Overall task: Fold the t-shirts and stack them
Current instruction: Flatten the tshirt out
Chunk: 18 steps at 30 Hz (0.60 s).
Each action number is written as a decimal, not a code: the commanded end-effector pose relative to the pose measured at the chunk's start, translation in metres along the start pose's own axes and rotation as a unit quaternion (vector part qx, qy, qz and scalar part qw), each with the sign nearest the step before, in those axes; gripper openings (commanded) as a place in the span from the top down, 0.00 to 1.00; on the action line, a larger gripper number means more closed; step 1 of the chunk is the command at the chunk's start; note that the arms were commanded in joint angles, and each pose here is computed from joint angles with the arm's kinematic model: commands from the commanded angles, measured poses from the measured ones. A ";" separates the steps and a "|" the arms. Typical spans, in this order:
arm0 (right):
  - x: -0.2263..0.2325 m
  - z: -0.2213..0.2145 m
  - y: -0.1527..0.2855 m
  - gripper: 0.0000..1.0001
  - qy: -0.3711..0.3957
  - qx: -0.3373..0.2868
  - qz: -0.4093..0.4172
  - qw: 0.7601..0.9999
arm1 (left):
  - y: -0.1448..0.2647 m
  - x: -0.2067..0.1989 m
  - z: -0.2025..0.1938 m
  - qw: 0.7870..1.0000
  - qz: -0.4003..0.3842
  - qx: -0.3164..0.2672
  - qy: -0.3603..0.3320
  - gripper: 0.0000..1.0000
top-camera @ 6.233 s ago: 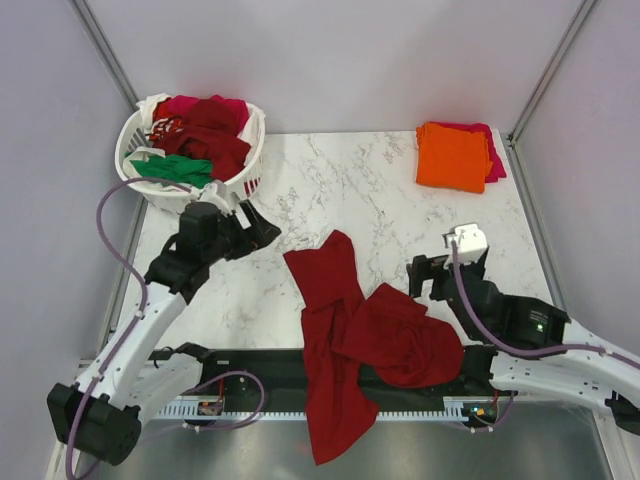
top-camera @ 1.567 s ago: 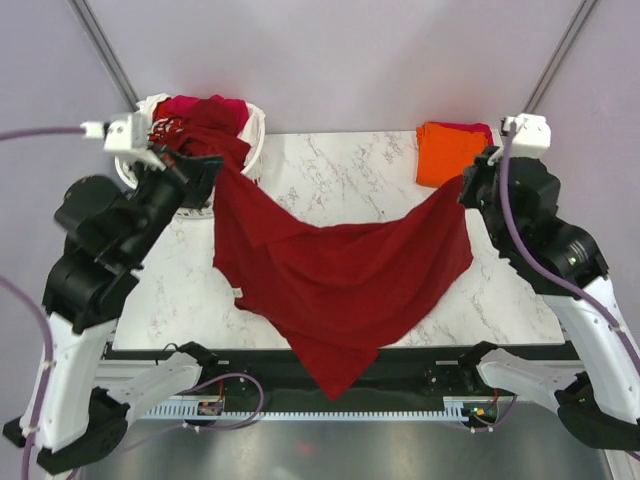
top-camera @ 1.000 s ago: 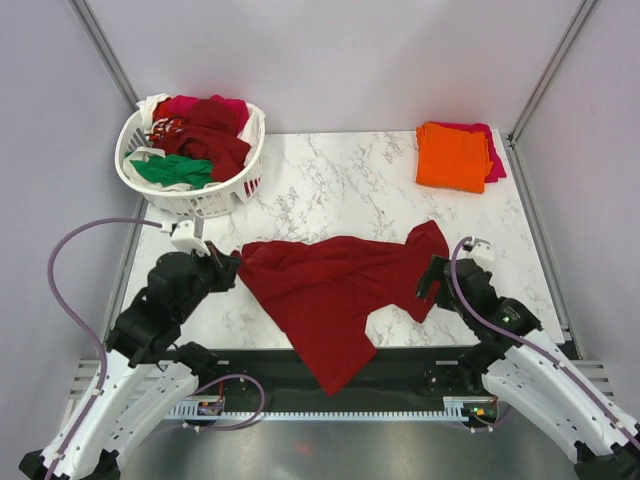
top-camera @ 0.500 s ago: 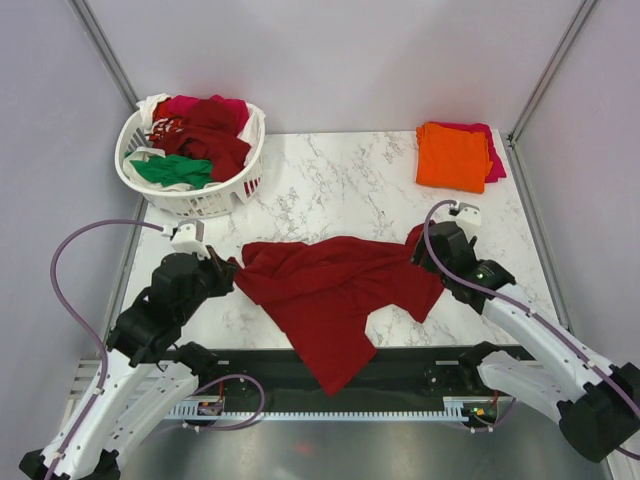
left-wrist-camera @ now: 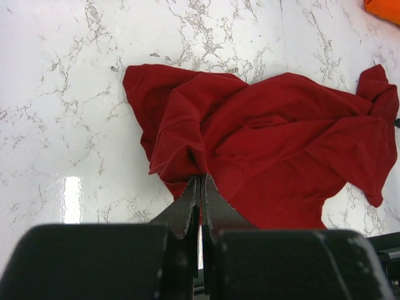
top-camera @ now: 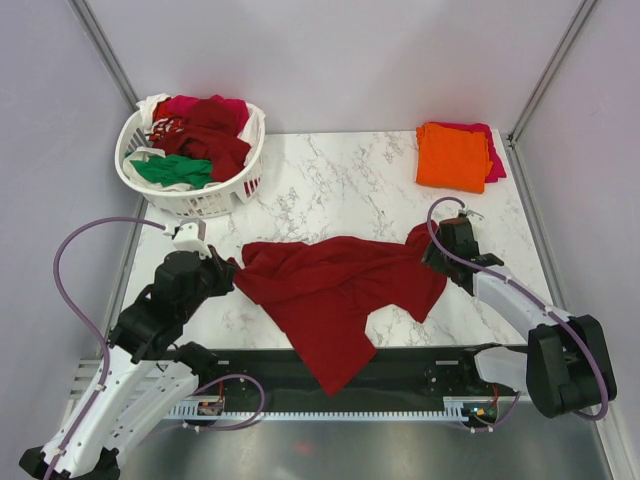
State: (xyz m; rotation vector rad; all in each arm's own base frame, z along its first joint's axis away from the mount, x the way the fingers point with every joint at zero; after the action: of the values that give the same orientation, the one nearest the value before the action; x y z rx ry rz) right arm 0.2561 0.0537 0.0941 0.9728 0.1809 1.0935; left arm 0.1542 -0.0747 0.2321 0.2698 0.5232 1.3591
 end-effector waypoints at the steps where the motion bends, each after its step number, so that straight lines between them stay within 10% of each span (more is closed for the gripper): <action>1: 0.014 0.002 -0.008 0.39 -0.005 0.005 0.051 0.999 | 0.004 0.002 0.012 1.000 0.007 -0.022 -0.008 0.98; 18: 0.001 -0.008 -0.035 0.47 -0.010 0.030 0.041 0.999 | 0.003 0.002 0.011 1.000 0.008 -0.022 -0.007 0.98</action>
State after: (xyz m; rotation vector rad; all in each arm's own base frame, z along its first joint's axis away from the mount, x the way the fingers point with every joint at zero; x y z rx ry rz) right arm 0.2691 0.0542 0.0637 1.0599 0.1833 1.1292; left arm 0.1542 -0.0747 0.2323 0.2694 0.5231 1.3591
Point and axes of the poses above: each gripper's point midway between its finger pads, its own y axis back along the fingers, its own x axis along the line the jaws close on, z = x × y, the point moved 5 cm from there along y, back along the fingers, and after that the axes turned 10 degrees about -y, right-handed, at the moved point
